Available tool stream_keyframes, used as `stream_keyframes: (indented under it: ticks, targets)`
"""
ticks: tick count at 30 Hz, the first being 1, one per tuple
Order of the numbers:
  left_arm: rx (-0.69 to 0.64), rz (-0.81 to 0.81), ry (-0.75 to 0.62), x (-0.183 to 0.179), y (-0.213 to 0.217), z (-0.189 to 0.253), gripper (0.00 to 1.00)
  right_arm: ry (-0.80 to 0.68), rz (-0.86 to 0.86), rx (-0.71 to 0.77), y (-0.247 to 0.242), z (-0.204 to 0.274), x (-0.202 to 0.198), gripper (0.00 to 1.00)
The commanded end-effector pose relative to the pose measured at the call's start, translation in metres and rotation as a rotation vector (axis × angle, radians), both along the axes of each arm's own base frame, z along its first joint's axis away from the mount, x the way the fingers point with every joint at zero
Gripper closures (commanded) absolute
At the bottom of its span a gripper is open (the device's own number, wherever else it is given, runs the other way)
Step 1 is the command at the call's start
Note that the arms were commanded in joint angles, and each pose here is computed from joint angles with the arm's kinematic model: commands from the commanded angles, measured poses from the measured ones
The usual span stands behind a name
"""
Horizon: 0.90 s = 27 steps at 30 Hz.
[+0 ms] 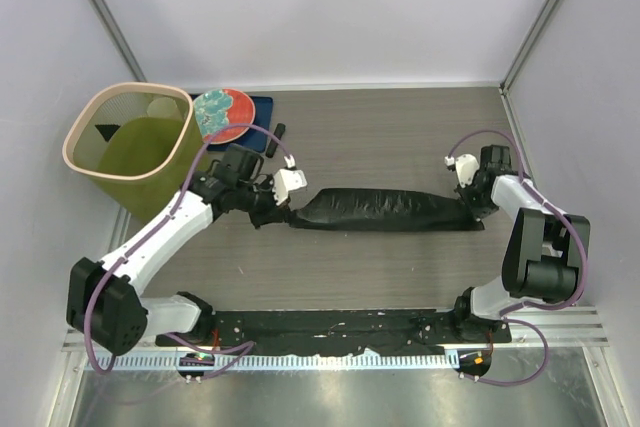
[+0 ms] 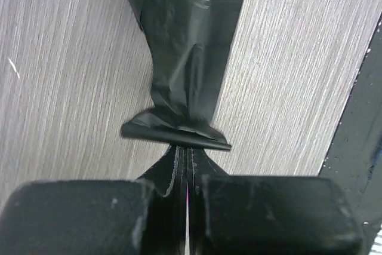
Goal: Put the trash bags into the trash bin
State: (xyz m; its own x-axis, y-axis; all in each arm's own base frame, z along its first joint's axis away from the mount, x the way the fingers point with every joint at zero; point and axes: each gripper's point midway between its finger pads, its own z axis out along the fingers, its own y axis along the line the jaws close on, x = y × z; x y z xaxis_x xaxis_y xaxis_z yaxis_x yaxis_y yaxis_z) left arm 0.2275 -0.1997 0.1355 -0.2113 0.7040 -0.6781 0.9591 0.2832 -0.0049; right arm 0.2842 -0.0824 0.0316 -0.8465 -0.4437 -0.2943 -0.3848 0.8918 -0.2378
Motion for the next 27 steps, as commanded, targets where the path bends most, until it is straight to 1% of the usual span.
stream_keyframes:
  ticks: [1,2,6,9,11,13,14,15,16,17,18,19,20,21,22,24,25,27]
  targets:
    - [-0.103,0.063,0.066,-0.001,0.004,0.015,1.00,-0.044,0.017,-0.095,-0.026,0.006,0.009,0.99]
    - [-0.117,0.097,0.085,0.001,0.004,0.016,1.00,-0.039,0.021,-0.096,-0.026,0.005,0.008,0.99]
    - [-0.171,0.143,0.132,0.010,-0.003,0.025,1.00,-0.038,0.037,-0.084,-0.024,0.007,0.005,0.99]
    - [-0.181,0.129,0.156,0.013,-0.008,0.025,1.00,-0.024,0.077,0.008,-0.006,0.012,0.001,0.99]
    - [-0.145,0.140,0.155,0.018,-0.005,0.015,1.00,-0.017,0.077,0.018,-0.003,0.017,-0.001,0.99]
    - [-0.088,0.131,0.145,0.020,0.004,0.005,1.00,-0.011,0.073,-0.011,-0.009,0.017,-0.001,0.99]
    - [-0.071,0.126,0.145,0.020,0.006,0.001,1.00,0.000,0.069,-0.023,-0.012,0.016,-0.001,0.95]
    - [-0.051,0.123,0.157,0.016,0.010,-0.006,1.00,0.016,0.073,-0.021,-0.012,0.017,-0.002,0.72]
    - [-0.040,0.108,0.147,0.016,0.012,-0.009,1.00,0.038,0.077,-0.009,-0.010,0.022,-0.004,0.55]
    - [-0.034,0.097,0.147,0.013,0.013,-0.012,1.00,0.047,0.084,0.015,-0.006,0.027,-0.006,0.43]
    - [-0.030,0.085,0.155,0.009,0.014,-0.015,1.00,0.034,0.127,0.105,0.011,0.033,-0.003,0.15]
    - [-0.032,0.078,0.156,0.007,0.014,-0.015,1.00,0.038,0.148,0.157,0.021,0.048,-0.004,0.09]
    - [-0.041,0.070,0.161,0.006,0.013,-0.015,1.00,0.010,0.170,0.208,0.033,0.060,-0.001,0.06]
    - [-0.050,0.065,0.164,0.005,0.011,-0.012,1.00,-0.013,0.184,0.254,0.045,0.072,0.003,0.06]
    - [-0.061,0.065,0.169,0.005,0.009,-0.009,1.00,-0.052,0.229,0.354,0.067,0.091,0.009,0.05]
    - [-0.107,0.066,0.171,0.008,0.001,0.003,1.00,-0.100,0.289,0.460,0.093,0.116,0.014,0.05]
    - [-0.118,0.070,0.168,0.010,-0.001,0.008,1.00,-0.136,0.365,0.586,0.126,0.137,0.017,0.05]
    - [-0.150,0.072,0.169,0.014,-0.007,0.021,1.00,-0.171,0.455,0.702,0.163,0.160,0.015,0.05]
